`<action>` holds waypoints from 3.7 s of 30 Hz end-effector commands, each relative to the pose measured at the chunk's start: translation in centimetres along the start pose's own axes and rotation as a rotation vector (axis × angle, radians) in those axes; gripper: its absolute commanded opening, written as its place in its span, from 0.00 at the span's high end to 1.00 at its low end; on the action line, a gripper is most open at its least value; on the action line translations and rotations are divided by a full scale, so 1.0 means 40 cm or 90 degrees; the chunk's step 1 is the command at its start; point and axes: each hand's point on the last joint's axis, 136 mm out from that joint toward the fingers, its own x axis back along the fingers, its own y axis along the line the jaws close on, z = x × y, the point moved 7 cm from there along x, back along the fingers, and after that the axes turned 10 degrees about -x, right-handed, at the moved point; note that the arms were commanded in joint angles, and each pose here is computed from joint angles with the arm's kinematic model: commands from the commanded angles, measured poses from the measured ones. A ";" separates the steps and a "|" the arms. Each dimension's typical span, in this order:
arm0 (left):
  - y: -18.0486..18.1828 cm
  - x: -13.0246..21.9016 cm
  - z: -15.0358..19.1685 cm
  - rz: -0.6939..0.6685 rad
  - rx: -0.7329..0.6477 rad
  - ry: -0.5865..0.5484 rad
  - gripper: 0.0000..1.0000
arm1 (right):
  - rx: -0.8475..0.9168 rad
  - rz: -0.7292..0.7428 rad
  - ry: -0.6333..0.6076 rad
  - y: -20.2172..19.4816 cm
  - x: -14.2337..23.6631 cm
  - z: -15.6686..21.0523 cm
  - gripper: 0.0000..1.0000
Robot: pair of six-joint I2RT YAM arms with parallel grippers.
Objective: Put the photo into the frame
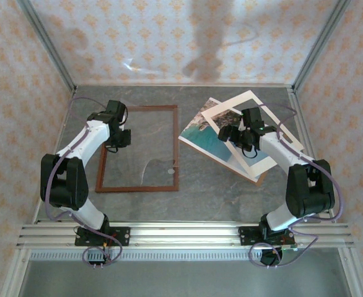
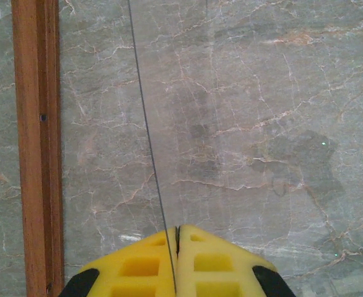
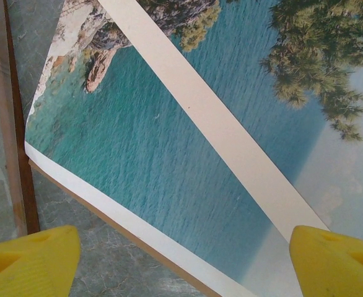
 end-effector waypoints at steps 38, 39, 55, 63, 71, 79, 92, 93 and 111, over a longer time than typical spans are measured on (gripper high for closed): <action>0.025 -0.037 0.030 -0.017 -0.008 0.069 1.00 | 0.015 0.007 0.004 0.003 -0.019 -0.002 0.12; 0.024 -0.039 0.031 -0.016 -0.009 0.071 1.00 | 0.014 0.007 0.005 0.002 -0.020 -0.002 0.12; 0.041 -0.021 0.024 -0.007 -0.009 0.071 1.00 | 0.014 0.011 0.008 0.000 -0.025 -0.001 0.12; 0.045 -0.022 0.011 -0.015 -0.006 0.065 1.00 | 0.015 0.009 0.009 0.001 -0.024 -0.001 0.12; 0.060 -0.008 0.006 -0.024 0.004 0.052 1.00 | 0.015 0.010 0.009 0.001 -0.025 -0.001 0.12; 0.069 -0.004 0.007 -0.026 0.009 0.048 1.00 | 0.015 0.010 0.011 0.001 -0.027 0.000 0.12; 0.084 0.002 0.010 -0.039 0.012 0.046 1.00 | 0.016 0.009 0.012 0.002 -0.025 0.001 0.12; 0.084 0.004 0.010 -0.038 0.011 0.044 1.00 | 0.016 0.009 0.011 0.002 -0.025 0.000 0.12; 0.085 -0.003 0.017 -0.041 0.007 0.052 1.00 | 0.015 0.009 0.013 0.001 -0.029 0.001 0.12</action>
